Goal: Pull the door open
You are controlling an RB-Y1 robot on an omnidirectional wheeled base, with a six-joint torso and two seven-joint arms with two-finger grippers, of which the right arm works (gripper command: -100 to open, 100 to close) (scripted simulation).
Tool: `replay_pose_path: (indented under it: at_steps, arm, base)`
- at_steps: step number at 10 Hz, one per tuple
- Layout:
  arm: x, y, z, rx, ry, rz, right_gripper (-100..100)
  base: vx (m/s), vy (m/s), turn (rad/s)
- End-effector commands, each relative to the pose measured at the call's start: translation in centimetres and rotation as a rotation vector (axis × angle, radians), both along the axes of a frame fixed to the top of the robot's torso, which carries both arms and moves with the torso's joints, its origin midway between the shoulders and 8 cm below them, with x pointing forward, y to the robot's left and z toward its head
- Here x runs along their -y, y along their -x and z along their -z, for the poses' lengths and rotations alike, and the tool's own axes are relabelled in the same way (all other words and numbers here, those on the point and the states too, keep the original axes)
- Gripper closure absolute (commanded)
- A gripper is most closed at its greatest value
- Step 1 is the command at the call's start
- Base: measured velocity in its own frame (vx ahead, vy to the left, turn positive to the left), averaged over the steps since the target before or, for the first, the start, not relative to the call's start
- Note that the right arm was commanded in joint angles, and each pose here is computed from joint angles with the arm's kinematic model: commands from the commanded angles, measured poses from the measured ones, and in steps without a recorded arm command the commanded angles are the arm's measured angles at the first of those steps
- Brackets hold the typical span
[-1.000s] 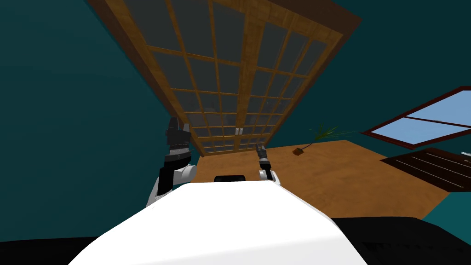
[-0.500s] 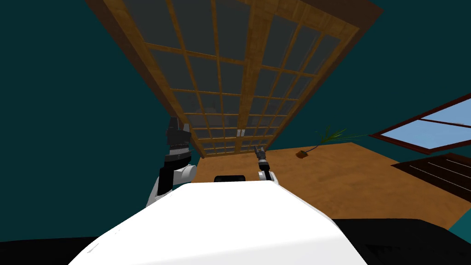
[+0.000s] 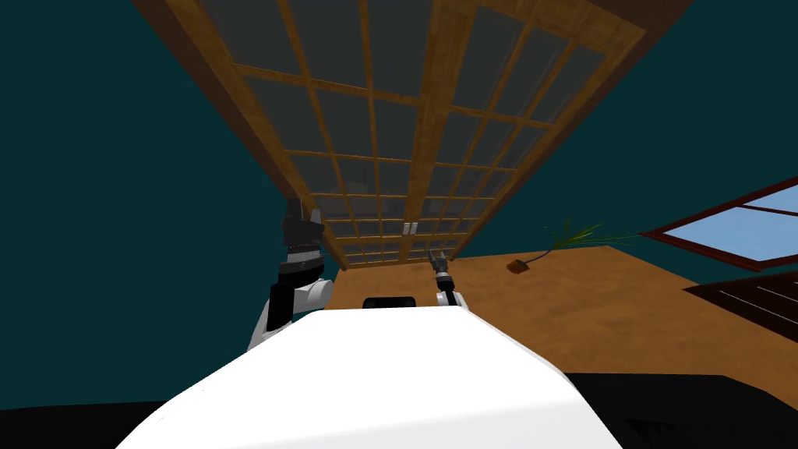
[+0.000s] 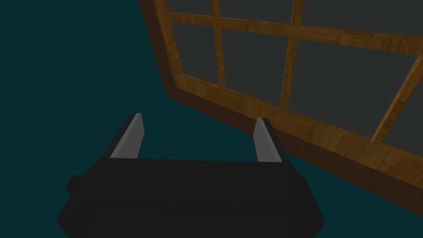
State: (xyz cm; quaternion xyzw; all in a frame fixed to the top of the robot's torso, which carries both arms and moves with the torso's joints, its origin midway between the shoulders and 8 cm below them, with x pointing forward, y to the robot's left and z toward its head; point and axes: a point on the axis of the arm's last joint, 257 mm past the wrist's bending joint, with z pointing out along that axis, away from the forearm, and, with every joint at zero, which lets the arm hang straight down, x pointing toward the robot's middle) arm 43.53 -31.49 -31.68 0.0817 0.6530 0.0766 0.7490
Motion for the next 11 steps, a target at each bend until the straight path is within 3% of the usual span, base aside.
replay_pose_path:
  at_steps: [1,11]
  arm:
    - [-0.3,0.1,1.0,-0.017,0.031,0.0,-100]
    - [-2.9,0.7,6.1,-0.103,0.172,-0.019,-100]
  base:
    - [0.099,0.006,0.035]
    - [0.099,-0.005,0.031]
